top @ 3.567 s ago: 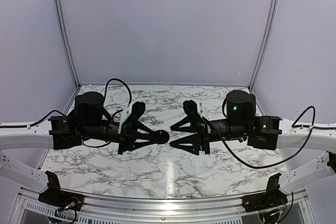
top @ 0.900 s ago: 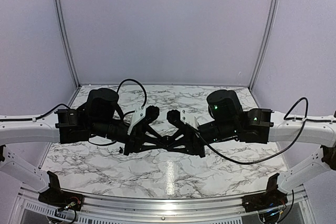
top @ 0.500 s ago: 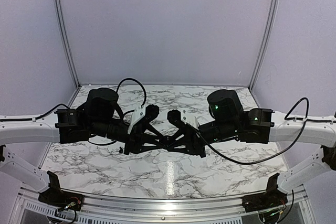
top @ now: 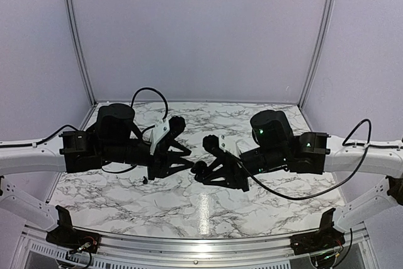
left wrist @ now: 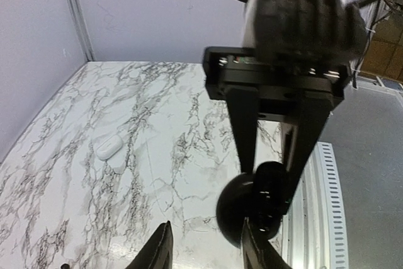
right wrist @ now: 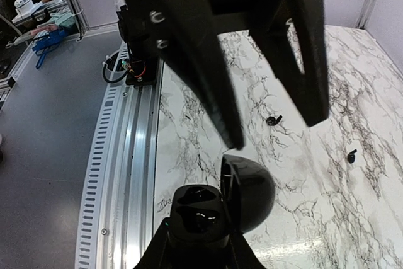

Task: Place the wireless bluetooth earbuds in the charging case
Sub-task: Open the charging case, then adjust the left earbud at the center of the board.

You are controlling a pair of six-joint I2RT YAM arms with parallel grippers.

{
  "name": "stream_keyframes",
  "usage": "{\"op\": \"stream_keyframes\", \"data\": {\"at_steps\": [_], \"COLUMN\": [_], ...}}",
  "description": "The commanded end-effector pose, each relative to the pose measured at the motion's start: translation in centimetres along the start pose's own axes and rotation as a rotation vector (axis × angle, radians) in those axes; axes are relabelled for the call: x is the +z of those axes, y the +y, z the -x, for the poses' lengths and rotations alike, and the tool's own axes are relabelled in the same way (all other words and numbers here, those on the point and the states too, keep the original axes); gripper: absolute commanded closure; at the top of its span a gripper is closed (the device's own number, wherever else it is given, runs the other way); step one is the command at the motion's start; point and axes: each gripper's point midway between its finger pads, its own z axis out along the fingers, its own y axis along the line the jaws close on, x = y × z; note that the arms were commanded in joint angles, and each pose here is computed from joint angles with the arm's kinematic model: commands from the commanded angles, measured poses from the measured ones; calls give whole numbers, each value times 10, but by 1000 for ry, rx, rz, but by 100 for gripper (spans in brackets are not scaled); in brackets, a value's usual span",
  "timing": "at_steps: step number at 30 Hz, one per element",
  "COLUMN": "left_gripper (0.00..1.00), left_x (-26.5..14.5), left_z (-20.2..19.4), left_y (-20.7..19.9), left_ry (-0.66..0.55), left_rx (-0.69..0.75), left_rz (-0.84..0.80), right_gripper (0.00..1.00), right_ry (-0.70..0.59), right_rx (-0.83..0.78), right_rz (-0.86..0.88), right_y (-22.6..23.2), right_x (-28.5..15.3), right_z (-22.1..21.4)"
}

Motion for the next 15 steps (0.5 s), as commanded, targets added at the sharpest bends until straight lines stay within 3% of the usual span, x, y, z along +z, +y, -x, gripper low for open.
{"op": "stream_keyframes", "data": {"at_steps": [1,6,10,15], "left_gripper": [60,60,54,48], "left_x": [-9,-10,-26,-33], "left_z": [15,15,19,-2], "left_y": [20,33,46,82], "left_ry": [-64,-59,-122,-93], "left_rx": [2,-22,-55,-198], "left_rz": [112,189,259,376], "right_gripper": [100,100,100,100], "right_ry": [-40,-89,-137,-220], "right_rx": [-22,-18,33,112], "right_rz": [52,51,56,4], "right_y": [15,17,12,-14], "right_x": [-6,-12,-19,-37], "right_z": [8,15,14,8]}}
